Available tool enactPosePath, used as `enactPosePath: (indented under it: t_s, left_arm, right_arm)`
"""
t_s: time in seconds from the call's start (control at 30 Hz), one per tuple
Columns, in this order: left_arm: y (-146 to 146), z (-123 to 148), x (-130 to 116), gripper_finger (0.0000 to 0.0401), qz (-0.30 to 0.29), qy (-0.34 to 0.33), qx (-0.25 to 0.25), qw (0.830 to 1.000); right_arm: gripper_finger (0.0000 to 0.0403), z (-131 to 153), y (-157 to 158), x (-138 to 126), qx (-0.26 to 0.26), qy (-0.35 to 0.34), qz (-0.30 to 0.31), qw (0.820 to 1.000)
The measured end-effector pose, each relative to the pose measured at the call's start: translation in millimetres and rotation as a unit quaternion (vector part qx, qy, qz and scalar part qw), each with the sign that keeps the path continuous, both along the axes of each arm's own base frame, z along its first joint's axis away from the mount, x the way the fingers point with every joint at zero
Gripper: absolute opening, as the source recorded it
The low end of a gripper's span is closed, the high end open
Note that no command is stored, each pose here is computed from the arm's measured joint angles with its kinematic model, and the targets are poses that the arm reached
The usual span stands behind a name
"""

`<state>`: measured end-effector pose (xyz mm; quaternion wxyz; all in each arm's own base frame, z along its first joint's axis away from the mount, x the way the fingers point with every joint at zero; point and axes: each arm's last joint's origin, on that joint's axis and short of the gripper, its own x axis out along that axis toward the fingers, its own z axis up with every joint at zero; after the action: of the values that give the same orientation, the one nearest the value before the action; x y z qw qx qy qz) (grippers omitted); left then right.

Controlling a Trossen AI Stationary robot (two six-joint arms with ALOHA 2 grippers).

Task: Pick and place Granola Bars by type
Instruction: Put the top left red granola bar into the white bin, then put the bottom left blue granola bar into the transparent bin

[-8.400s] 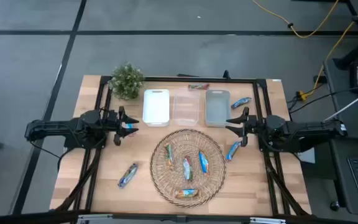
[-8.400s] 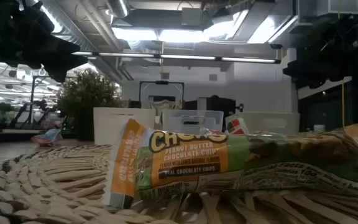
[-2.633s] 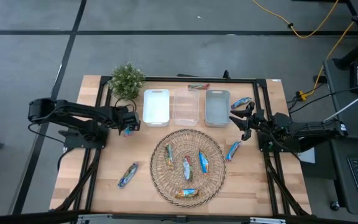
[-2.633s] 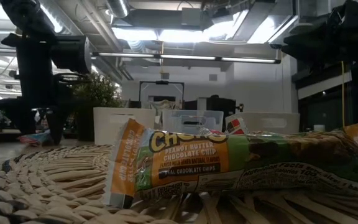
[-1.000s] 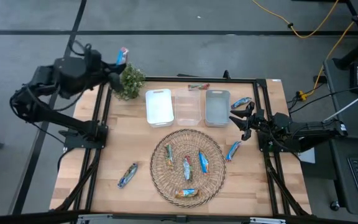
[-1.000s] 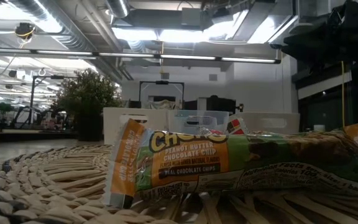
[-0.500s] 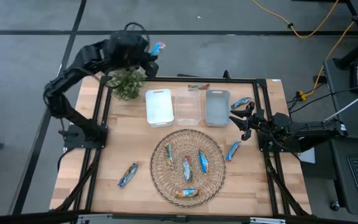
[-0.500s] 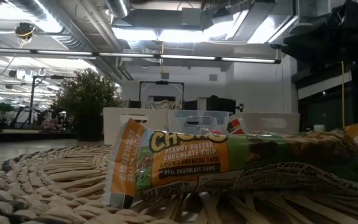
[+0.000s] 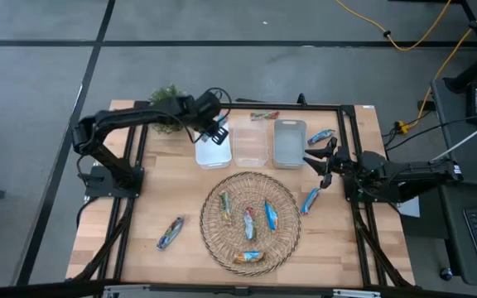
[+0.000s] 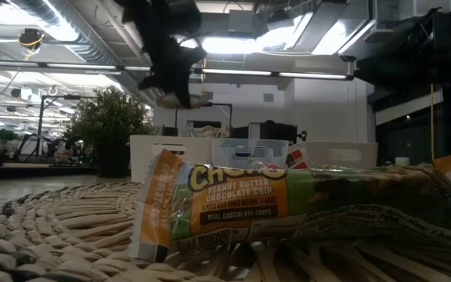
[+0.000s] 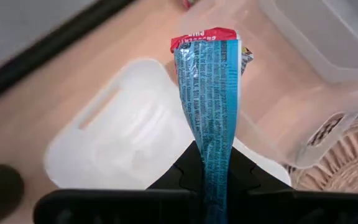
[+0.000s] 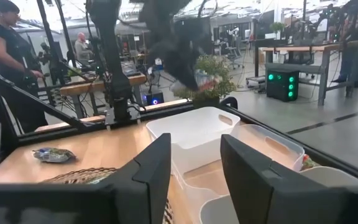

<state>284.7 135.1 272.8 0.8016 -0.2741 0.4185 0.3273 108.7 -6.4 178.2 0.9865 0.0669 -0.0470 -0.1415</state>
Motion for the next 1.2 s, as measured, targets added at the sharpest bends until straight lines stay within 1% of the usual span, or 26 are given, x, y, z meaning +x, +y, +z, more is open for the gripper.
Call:
enactPosePath:
  t_s: [0.1,0.2,0.3,0.4,0.57,0.73,0.8,0.87,1.03,1.13,1.2]
  left_arm:
    - [-1,-12,-3,0.0015,0.012,0.011,-0.012,1.0]
    - [-2,-16,-5,0.0017,0.013,0.017,-0.015,1.0]
    - [-2,-15,-4,0.0029,0.013,0.013,-0.016,1.0]
    - [-2,-15,-4,0.0054,0.016,0.013,-0.017,1.0]
    - [-3,-15,-4,0.0112,0.007,0.008,-0.029,1.0]
    - [-5,-7,-8,0.0166,0.003,-0.007,-0.031,0.999]
    - [-6,4,-9,0.0179,0.001,-0.024,-0.025,0.999]
    - [-8,22,-12,0.0187,-0.007,-0.053,-0.016,0.998]
    - [-24,73,-27,0.019,-0.07,-0.135,0.01,0.988]
    - [-45,105,-46,0.0186,-0.112,-0.197,0.01,0.974]
    - [-64,124,-62,0.0184,-0.146,-0.247,-0.018,0.958]
  right_arm:
    - [0.0142,0,0,0,0.005,-0.001,0.001,1.0]
    - [0.0142,0,0,0,0.004,-0.001,0.001,1.0]
    - [0.0142,0,0,0,0.004,-0.001,0.001,1.0]
    - [0.0142,0,0,0,0.004,-0.001,0.001,1.0]
    - [0.0142,0,0,0,0.004,-0.001,0.001,1.0]
    - [0.0142,0,0,0,0.004,-0.001,0.001,1.0]
    - [0.0142,0,0,0,0.004,-0.001,0.001,1.0]
    - [0.0142,0,0,0,0.004,-0.001,0.001,1.0]
    - [0.0142,0,0,0,0.004,-0.001,0.001,1.0]
    - [0.0142,0,0,0,0.002,-0.001,0.001,1.0]
    - [0.0142,0,0,0,0.003,-0.001,0.001,1.0]
